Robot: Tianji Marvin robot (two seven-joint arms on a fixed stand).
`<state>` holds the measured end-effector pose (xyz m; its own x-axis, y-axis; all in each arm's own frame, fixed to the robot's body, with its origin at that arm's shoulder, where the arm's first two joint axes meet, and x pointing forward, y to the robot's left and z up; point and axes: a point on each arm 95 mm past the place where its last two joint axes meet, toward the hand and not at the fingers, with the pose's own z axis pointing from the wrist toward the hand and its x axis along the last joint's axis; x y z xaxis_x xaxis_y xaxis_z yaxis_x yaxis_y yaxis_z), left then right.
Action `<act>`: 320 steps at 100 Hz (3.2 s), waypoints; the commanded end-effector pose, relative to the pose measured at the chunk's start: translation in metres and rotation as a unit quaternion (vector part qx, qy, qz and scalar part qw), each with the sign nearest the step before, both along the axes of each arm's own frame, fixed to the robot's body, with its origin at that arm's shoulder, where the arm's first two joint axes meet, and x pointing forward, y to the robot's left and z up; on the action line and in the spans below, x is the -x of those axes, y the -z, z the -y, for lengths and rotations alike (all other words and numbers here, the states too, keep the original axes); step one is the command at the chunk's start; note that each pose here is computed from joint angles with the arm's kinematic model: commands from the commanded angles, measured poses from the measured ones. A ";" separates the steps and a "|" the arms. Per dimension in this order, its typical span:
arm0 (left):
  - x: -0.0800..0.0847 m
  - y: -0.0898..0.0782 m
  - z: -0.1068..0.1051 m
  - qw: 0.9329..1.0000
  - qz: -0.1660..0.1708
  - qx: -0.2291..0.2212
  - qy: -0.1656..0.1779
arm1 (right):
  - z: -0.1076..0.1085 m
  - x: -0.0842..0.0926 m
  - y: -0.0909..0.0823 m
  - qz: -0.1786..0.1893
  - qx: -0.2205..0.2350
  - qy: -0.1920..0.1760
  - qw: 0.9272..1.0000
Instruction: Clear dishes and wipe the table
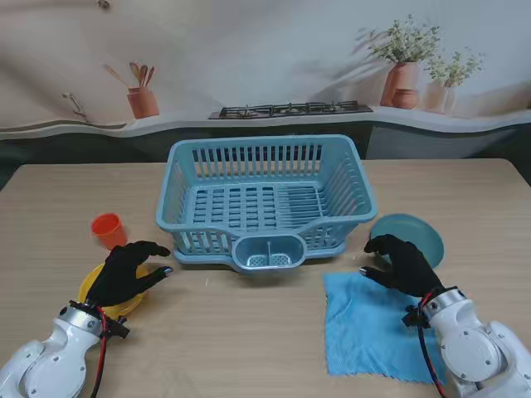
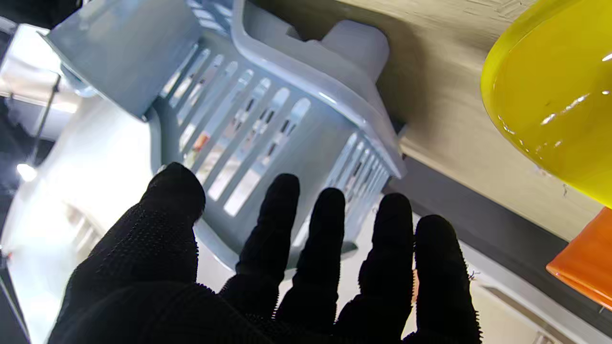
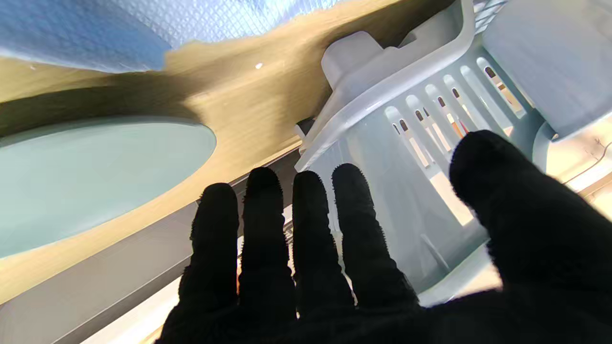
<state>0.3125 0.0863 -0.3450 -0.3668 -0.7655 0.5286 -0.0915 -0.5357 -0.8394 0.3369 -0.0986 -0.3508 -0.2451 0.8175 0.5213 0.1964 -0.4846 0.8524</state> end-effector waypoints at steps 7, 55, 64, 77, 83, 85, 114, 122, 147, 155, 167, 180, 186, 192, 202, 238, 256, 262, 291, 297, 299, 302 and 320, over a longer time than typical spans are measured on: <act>0.001 -0.001 0.002 1.000 -0.006 -0.001 0.001 | -0.002 0.002 0.002 -0.004 0.002 -0.007 1.000; 0.001 -0.002 0.000 1.000 -0.002 0.001 -0.001 | 0.004 -0.003 0.001 0.001 0.017 -0.011 1.000; 0.001 -0.002 0.000 1.000 -0.002 0.001 -0.001 | 0.007 -0.005 0.000 0.004 0.025 -0.011 1.000; 0.002 -0.002 0.000 1.000 -0.003 0.000 -0.002 | 0.014 -0.010 -0.001 0.005 0.040 -0.011 0.999; 0.002 -0.002 0.000 1.000 -0.004 0.000 -0.001 | 0.017 -0.012 -0.001 0.005 0.048 -0.010 0.999; 0.002 -0.002 0.000 1.000 -0.004 0.000 -0.001 | 0.018 -0.013 -0.001 0.005 0.051 -0.009 0.999; 0.001 0.000 -0.001 1.000 -0.006 -0.002 -0.002 | 0.034 -0.022 -0.001 -0.014 0.088 0.013 0.996; 0.000 0.000 -0.001 1.000 -0.007 -0.003 -0.002 | 0.038 -0.025 0.000 -0.019 0.093 0.022 0.995; 0.000 0.000 -0.001 1.000 -0.007 -0.004 -0.003 | 0.048 -0.031 0.004 -0.036 0.126 0.046 0.990; 0.000 0.000 -0.001 1.000 -0.007 -0.004 -0.003 | 0.050 -0.031 0.006 -0.042 0.139 0.052 0.988; 0.000 0.001 -0.001 1.000 -0.006 -0.004 -0.003 | 0.054 -0.032 0.009 -0.053 0.157 0.060 0.984; 0.000 0.001 -0.001 1.000 -0.007 -0.004 -0.003 | 0.056 -0.034 0.013 -0.062 0.166 0.072 0.982; 0.000 0.001 -0.001 1.000 -0.007 -0.005 -0.003 | 0.056 -0.035 0.016 -0.066 0.168 0.078 0.980; 0.000 0.001 -0.001 1.000 -0.008 -0.005 -0.003 | 0.056 -0.036 0.018 -0.069 0.170 0.084 0.979; 0.000 0.001 -0.001 1.000 -0.007 -0.005 -0.004 | 0.056 -0.038 0.023 -0.077 0.173 0.091 0.978; 0.000 0.002 -0.001 1.000 -0.010 -0.006 -0.004 | 0.052 -0.037 0.039 -0.109 0.185 0.103 0.971; -0.001 0.003 -0.001 1.000 -0.012 -0.007 -0.004 | 0.051 -0.037 0.046 -0.124 0.191 0.106 0.968; -0.001 0.003 -0.001 1.000 -0.012 -0.007 -0.004 | 0.051 -0.036 0.049 -0.129 0.194 0.106 0.967; -0.002 0.004 0.000 1.000 -0.017 -0.007 -0.003 | 0.050 -0.035 0.057 -0.151 0.197 0.111 0.962; -0.003 0.004 0.000 1.000 -0.018 -0.007 -0.003 | 0.049 -0.035 0.059 -0.153 0.196 0.113 0.962; -0.003 0.004 0.000 1.000 -0.018 -0.007 -0.003 | 0.049 -0.035 0.059 -0.154 0.196 0.114 0.962; -0.003 0.004 0.000 1.000 -0.019 -0.007 -0.003 | 0.049 -0.035 0.060 -0.156 0.196 0.115 0.961; -0.004 0.004 0.000 1.000 -0.020 -0.007 -0.003 | 0.049 -0.034 0.063 -0.165 0.196 0.122 0.959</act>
